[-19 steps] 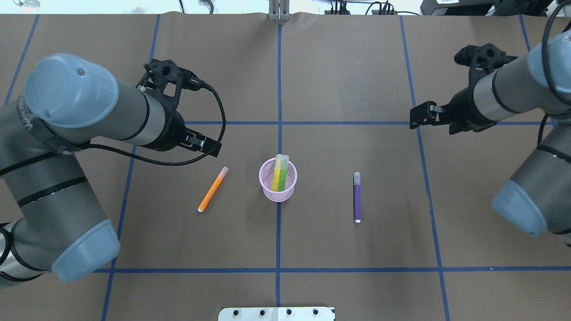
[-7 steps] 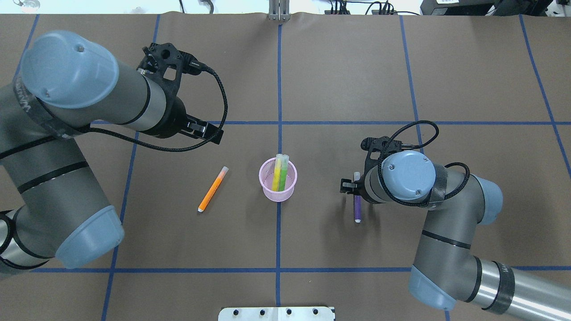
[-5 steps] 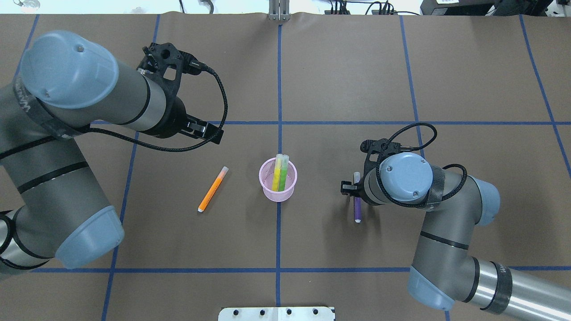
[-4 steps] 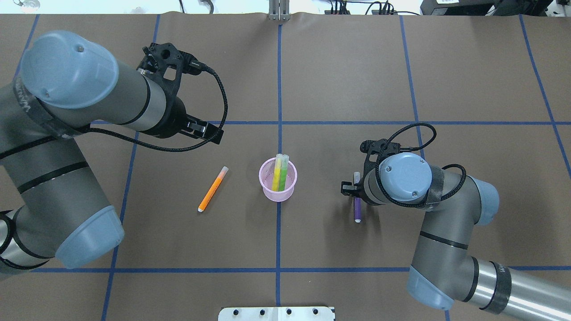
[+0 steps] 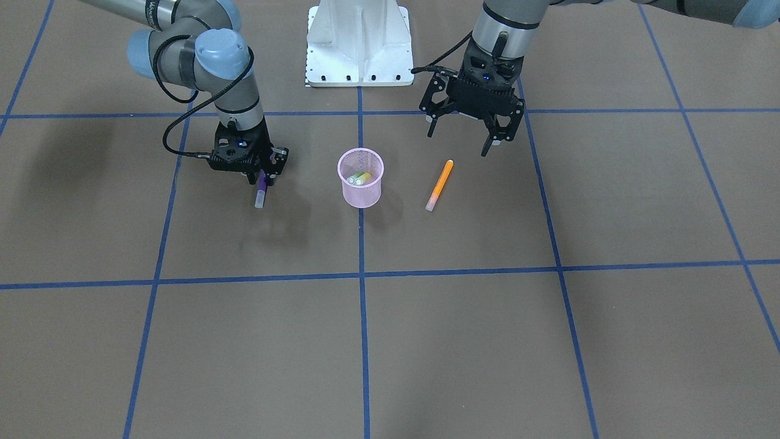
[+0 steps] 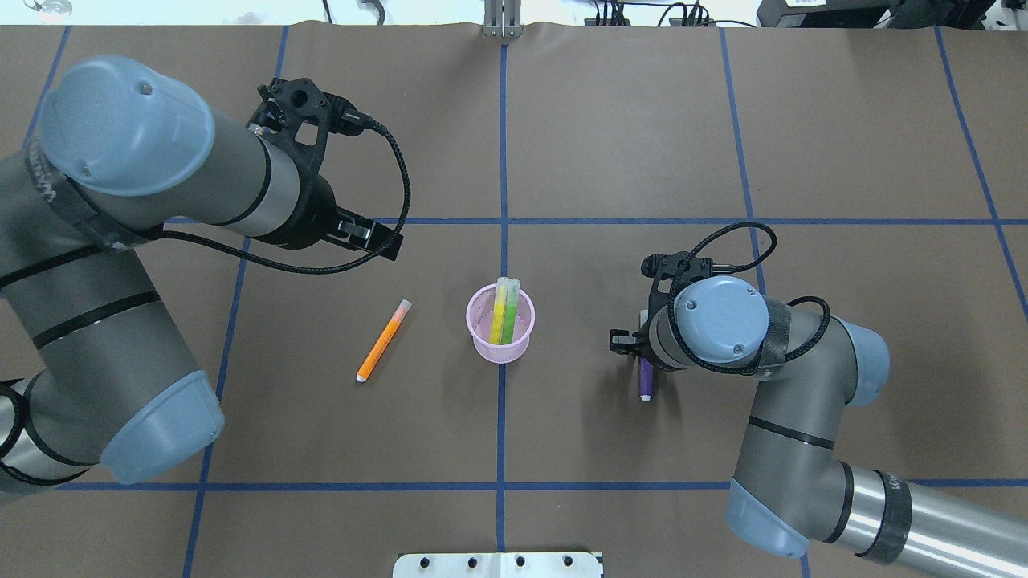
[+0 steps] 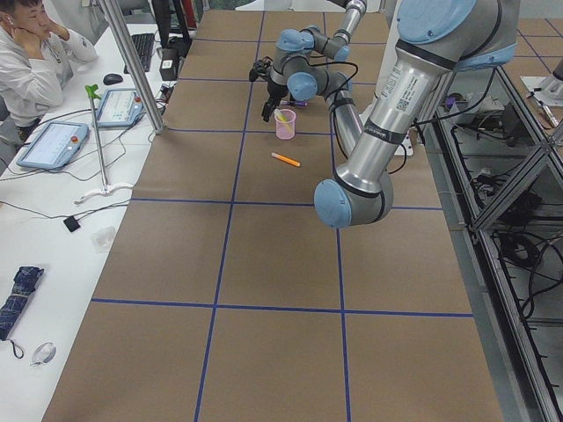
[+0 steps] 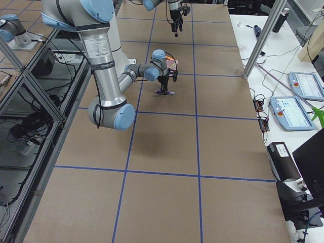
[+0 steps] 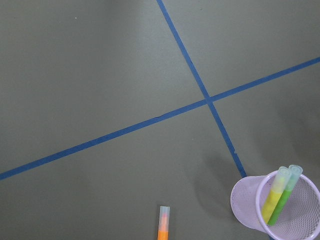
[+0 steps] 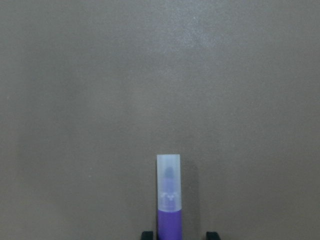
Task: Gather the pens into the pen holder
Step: 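Lower the right gripper onto the purple marker and close on it, then lift the purple marker with the right gripper and carry it over the cup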
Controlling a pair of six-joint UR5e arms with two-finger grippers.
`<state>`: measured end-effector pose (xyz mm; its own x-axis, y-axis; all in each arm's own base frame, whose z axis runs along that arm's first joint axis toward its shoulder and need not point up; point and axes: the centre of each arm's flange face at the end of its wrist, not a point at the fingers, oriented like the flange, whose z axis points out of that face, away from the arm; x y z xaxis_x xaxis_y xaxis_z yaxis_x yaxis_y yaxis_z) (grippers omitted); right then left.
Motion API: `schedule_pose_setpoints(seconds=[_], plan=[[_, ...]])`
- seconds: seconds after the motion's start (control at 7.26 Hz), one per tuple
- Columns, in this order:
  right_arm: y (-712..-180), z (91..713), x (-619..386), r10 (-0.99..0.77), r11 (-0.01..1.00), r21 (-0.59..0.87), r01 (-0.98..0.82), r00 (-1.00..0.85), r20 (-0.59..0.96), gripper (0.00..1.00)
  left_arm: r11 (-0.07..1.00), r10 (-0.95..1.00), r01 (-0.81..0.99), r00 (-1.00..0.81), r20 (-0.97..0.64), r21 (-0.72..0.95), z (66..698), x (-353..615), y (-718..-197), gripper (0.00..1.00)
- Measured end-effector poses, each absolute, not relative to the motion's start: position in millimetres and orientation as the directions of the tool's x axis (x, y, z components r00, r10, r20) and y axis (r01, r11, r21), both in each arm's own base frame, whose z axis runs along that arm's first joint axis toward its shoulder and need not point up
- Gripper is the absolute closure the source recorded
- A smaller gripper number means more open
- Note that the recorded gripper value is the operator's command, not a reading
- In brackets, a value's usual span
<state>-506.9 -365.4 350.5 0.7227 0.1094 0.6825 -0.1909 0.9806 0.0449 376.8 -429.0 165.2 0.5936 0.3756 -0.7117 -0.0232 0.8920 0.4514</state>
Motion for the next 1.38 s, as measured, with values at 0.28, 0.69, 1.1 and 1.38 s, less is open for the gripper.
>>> schedule_pose_setpoints(seconds=[0.28,0.69,1.1,1.38], plan=[[-364.8,352.0,-509.6,0.108,0.981,0.045,-0.187,0.725,0.68,1.0,0.892,0.376,-0.023,0.593,-0.712,0.452,164.8,376.6,-428.7,0.0],[-364.7,351.0,-509.9,0.108,0.981,0.045,-0.188,0.724,0.681,1.0,0.892,0.376,-0.023,0.593,-0.712,0.452,165.3,376.5,-428.7,0.0],[-389.6,301.1,-480.5,0.111,0.939,0.144,-0.312,0.673,0.731,1.0,0.891,0.378,-0.027,0.594,-0.71,0.452,166.9,377.6,-429.0,0.0],[-404.4,251.9,-475.2,0.143,0.831,0.249,-0.498,0.622,0.77,1.0,0.891,0.382,-0.036,0.597,-0.705,0.452,171.0,380.6,-430.7,0.0]])
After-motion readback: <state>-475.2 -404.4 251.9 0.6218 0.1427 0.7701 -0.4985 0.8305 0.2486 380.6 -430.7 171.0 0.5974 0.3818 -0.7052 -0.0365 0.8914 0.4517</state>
